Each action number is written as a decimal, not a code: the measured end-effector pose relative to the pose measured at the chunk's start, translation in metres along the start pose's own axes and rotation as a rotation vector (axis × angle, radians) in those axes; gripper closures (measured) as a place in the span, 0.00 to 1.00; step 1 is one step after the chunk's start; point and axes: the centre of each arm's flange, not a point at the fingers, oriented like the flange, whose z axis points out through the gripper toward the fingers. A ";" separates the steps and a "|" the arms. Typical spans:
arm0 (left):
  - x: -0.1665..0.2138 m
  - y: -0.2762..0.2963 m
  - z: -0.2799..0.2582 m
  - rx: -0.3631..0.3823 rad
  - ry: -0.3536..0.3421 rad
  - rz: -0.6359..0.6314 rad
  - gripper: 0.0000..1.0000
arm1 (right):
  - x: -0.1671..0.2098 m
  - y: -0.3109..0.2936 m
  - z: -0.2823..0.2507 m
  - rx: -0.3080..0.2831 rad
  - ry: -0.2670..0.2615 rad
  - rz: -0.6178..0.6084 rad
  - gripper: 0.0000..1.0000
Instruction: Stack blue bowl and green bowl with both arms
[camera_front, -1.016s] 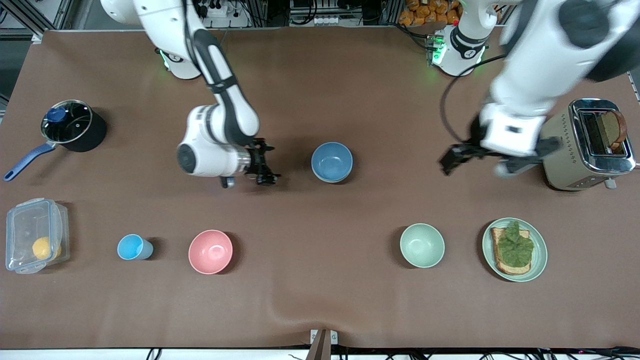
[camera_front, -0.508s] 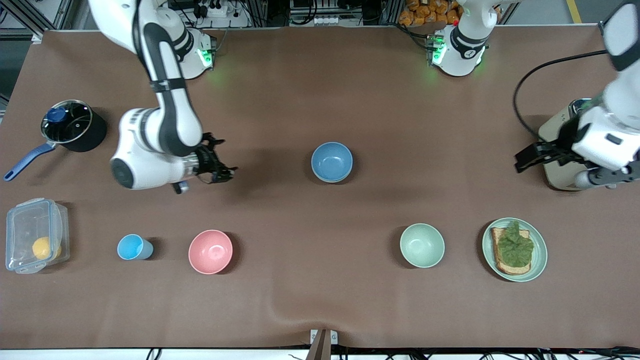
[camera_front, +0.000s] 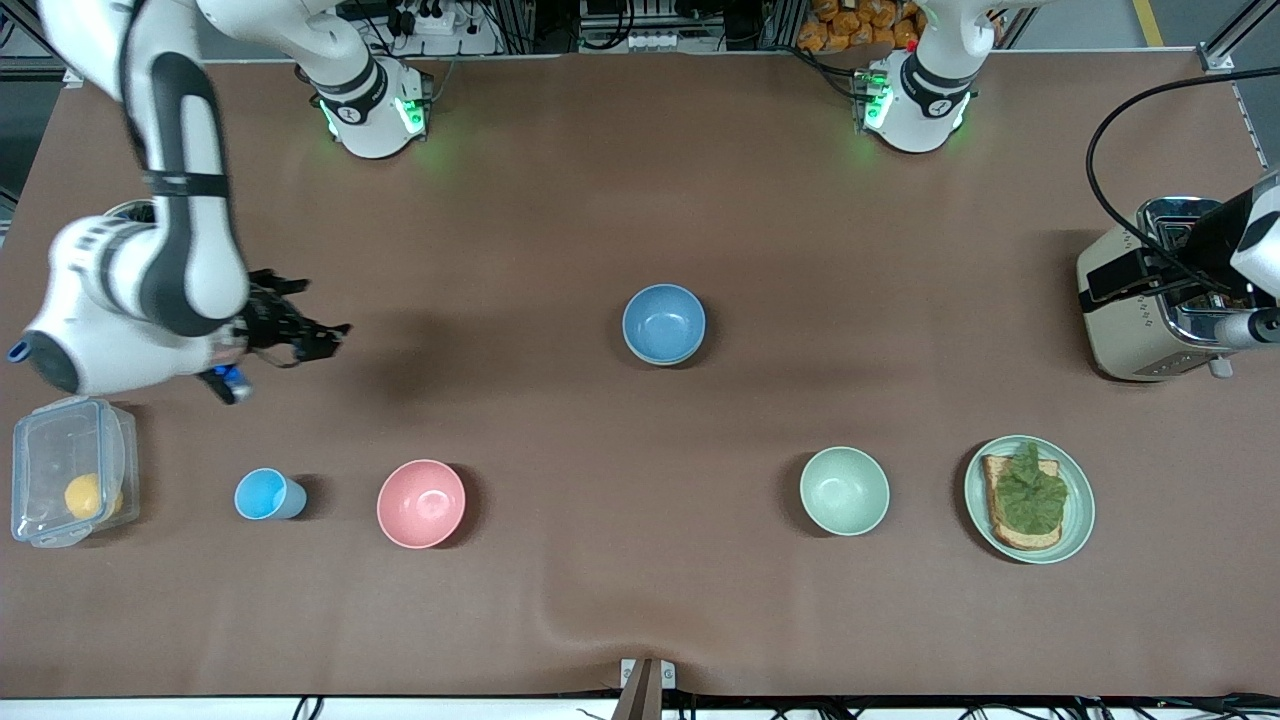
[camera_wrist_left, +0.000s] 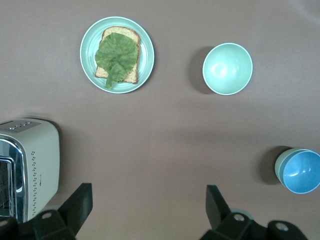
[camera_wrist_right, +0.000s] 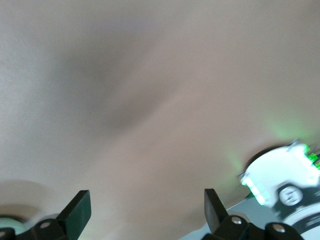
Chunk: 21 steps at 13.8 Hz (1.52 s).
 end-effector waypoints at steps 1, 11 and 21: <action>-0.002 0.000 -0.006 -0.001 0.011 0.002 0.00 | 0.003 0.009 -0.015 -0.010 0.021 -0.051 0.00; -0.024 -0.005 -0.042 0.023 0.067 0.001 0.00 | -0.104 0.009 -0.156 0.005 0.382 -0.444 0.00; -0.050 -0.002 -0.043 0.032 0.040 0.030 0.00 | -0.160 0.009 -0.200 0.076 0.589 -0.510 0.00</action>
